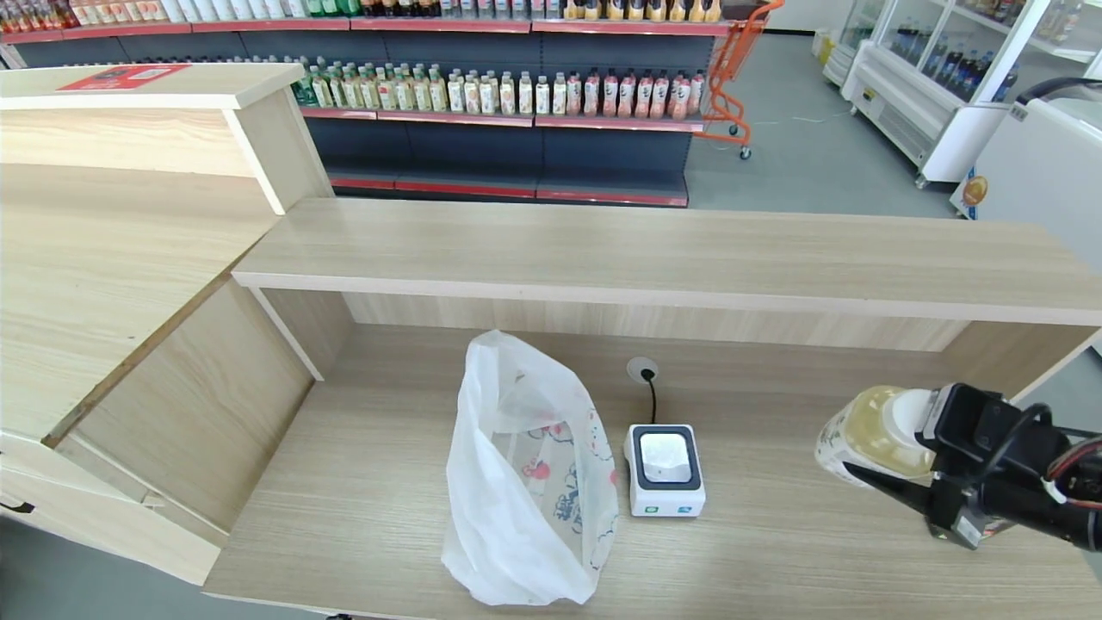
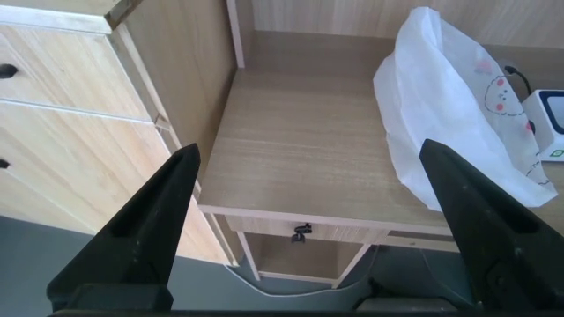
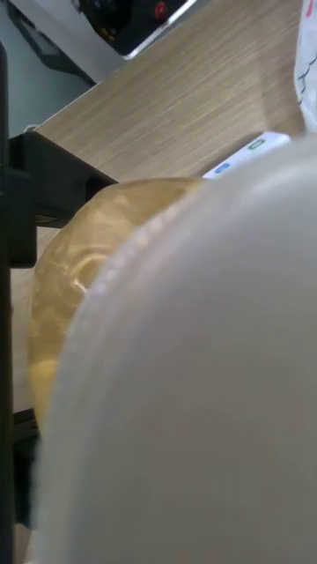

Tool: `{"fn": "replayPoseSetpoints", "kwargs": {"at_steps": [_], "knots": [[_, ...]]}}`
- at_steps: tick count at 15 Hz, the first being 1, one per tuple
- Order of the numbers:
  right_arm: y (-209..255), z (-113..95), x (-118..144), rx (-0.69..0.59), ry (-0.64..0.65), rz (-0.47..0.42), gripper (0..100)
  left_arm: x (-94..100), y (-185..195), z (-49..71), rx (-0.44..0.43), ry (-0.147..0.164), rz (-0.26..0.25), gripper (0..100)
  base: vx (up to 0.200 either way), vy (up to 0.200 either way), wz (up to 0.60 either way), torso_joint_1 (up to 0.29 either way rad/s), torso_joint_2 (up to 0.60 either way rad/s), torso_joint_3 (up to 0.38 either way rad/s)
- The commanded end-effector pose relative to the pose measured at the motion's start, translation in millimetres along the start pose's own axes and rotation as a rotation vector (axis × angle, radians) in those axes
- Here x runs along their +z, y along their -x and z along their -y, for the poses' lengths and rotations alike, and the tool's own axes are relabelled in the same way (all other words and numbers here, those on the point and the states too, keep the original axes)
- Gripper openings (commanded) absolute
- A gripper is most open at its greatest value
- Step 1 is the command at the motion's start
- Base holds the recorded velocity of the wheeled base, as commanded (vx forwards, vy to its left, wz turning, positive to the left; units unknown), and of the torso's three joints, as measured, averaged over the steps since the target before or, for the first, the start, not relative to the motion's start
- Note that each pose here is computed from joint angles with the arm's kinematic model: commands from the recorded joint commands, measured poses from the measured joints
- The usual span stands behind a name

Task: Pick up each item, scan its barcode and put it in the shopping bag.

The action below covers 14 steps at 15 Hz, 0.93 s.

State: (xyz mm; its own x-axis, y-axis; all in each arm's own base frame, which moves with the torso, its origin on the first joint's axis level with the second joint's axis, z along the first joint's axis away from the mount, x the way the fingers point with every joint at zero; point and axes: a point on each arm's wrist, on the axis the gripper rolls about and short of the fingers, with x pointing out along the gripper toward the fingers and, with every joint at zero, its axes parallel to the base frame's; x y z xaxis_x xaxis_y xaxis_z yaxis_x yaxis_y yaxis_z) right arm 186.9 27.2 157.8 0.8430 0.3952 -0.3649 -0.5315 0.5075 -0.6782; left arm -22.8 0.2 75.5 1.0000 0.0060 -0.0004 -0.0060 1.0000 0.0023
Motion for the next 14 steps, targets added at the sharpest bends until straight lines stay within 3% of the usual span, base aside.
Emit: {"fn": "replayPoseSetpoints", "kwargs": {"at_steps": [1, 3, 5, 8, 14], "knots": [[-18, 4, -4, 0.044, -0.019, -0.011, 0, 0.0, 0, 0.0, 0.002, -0.001, 0.000, 100, 0.000, 0.000, 0.00, 0.000, 0.00, 0.000], [-65, 18, -8, 0.117, -0.010, 0.119, 0, 0.0, 0, 0.0, 0.000, -0.001, 0.000, 100, 0.000, 0.000, 0.00, 0.000, 0.00, 0.000], [-89, 20, -15, 0.154, -0.012, 0.180, 0, 0.0, 0, 0.0, 0.000, -0.001, 0.000, 100, 0.000, 0.000, 0.00, 0.000, 0.00, 0.000], [-111, 10, -28, 0.256, -0.020, 0.233, 0, 0.0, 0, 0.0, 0.000, -0.001, 0.000, 100, 0.000, 0.000, 0.00, 0.000, 0.00, 0.000], [-143, -13, -45, 0.366, 0.112, 0.343, 0, 0.0, 0, 0.0, 0.000, -0.001, 0.000, 100, 0.000, 0.000, 0.00, 0.000, 0.00, 0.000]]}}
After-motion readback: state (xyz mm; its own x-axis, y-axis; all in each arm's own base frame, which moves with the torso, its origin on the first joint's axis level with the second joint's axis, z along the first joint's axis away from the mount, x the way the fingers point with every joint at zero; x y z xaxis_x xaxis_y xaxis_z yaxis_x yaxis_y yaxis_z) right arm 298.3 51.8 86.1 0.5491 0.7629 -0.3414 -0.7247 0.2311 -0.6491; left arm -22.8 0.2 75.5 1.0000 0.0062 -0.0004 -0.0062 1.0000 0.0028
